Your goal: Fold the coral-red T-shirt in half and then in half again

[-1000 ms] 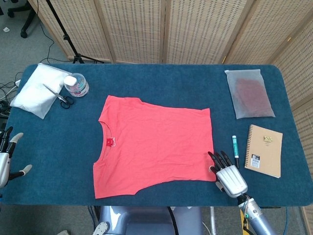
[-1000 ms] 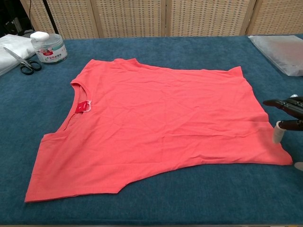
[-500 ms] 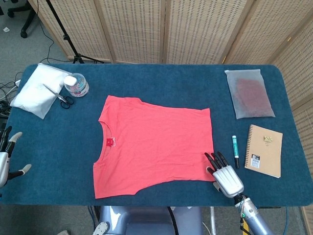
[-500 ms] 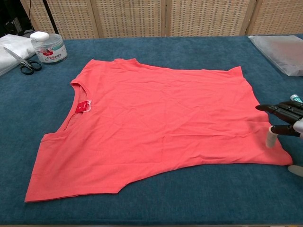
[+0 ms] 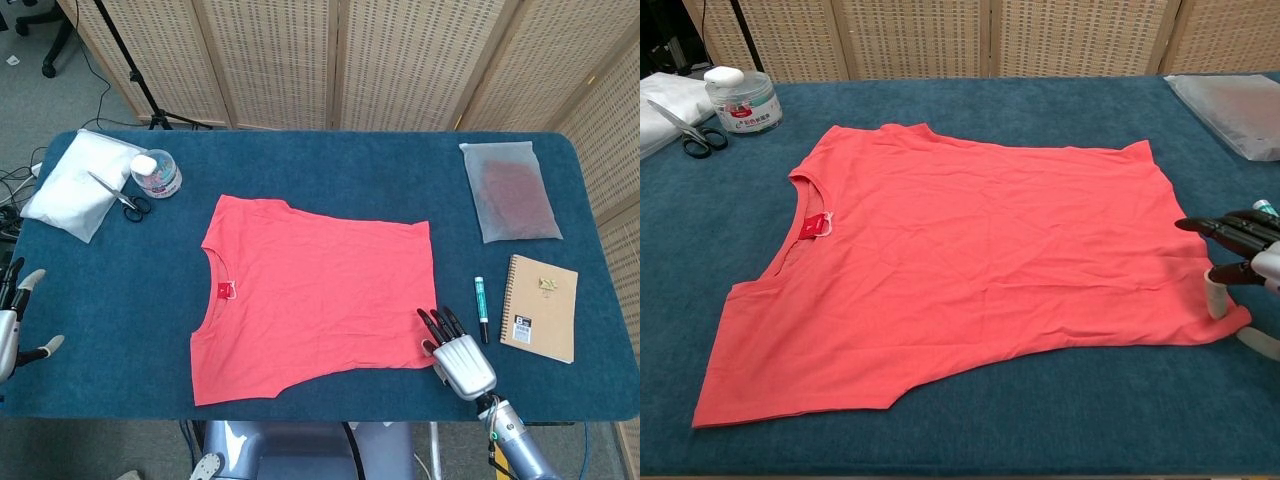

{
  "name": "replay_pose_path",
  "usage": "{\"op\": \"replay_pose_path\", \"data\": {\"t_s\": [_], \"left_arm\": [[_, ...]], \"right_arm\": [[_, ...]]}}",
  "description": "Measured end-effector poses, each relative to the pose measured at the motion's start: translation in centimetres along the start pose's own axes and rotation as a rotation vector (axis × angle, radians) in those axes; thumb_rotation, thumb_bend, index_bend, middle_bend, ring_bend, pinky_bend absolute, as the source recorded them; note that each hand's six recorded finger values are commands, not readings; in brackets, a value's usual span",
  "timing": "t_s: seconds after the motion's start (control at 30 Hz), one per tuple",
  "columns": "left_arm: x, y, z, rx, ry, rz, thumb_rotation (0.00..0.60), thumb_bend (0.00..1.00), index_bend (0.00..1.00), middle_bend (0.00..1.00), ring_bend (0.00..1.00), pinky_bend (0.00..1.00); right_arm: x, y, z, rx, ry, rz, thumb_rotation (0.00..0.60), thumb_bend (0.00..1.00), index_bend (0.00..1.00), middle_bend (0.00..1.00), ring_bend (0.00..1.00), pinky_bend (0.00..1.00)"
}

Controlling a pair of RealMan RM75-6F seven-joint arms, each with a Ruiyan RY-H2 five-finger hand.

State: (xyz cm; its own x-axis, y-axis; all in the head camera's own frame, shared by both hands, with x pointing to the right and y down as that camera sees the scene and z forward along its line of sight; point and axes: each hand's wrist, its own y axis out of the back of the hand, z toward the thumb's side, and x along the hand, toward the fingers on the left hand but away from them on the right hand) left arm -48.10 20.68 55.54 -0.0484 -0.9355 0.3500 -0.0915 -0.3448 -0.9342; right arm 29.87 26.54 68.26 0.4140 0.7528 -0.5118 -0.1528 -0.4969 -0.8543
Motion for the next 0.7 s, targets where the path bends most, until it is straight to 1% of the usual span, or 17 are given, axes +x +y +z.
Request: {"op": "replay_pose_path", "data": {"t_s": [0.27, 0.37, 0.4, 0.43, 0.5, 0.6, 0.7], "left_arm": [[0.0, -0.1, 0.2, -0.001, -0.009, -0.004, 0.6, 0.0, 0.0, 0.0, 0.0, 0.0], [-0.1, -0.2, 0.6, -0.01, -0.031, -0.007, 0.6, 0.0, 0.0, 0.0, 0.0, 0.0], [-0.2, -0.2, 0.8, -0.013, -0.042, -0.008, 0.6, 0.0, 0.02, 0.0, 0.0, 0.0], [-0.3, -0.3, 1.1, -0.015, -0.06, -0.01, 0.6, 0.0, 0.03, 0.0, 0.0, 0.0], [-0.5, -0.4, 1.7, -0.019, -0.094, -0.013, 0.6, 0.0, 0.11, 0.0, 0.0, 0.0], [-1.1, -0.9, 3.1, -0.023, -0.176, -0.024, 0.6, 0.0, 0.2, 0.0, 0.0, 0.0], [-1.8, -1.8, 4.7, -0.024, -0.28, -0.036, 0.6, 0.0, 0.28, 0.0, 0.0, 0.0]], "right_arm": [[-0.2, -0.1, 0.3, -0.003, 0.012, -0.007, 0.6, 0.46, 0.56, 0.0, 0.0, 0.0], [-0.2, 0.0, 0.3, -0.011, 0.014, -0.017, 0.6, 0.47, 0.56, 0.0, 0.0, 0.0], [-0.2, 0.0, 0.2, -0.012, 0.014, -0.019, 0.6, 0.47, 0.56, 0.0, 0.0, 0.0], [-0.2, 0.0, 0.2, -0.012, 0.015, -0.021, 0.6, 0.47, 0.56, 0.0, 0.0, 0.0], [-0.3, 0.0, 0.2, -0.013, 0.017, -0.026, 0.6, 0.47, 0.56, 0.0, 0.0, 0.0], [-0.2, 0.0, 0.2, -0.016, 0.018, -0.029, 0.6, 0.47, 0.56, 0.0, 0.0, 0.0], [-0.2, 0.2, 0.2, -0.017, 0.017, -0.035, 0.6, 0.47, 0.56, 0.0, 0.0, 0.0]]}}
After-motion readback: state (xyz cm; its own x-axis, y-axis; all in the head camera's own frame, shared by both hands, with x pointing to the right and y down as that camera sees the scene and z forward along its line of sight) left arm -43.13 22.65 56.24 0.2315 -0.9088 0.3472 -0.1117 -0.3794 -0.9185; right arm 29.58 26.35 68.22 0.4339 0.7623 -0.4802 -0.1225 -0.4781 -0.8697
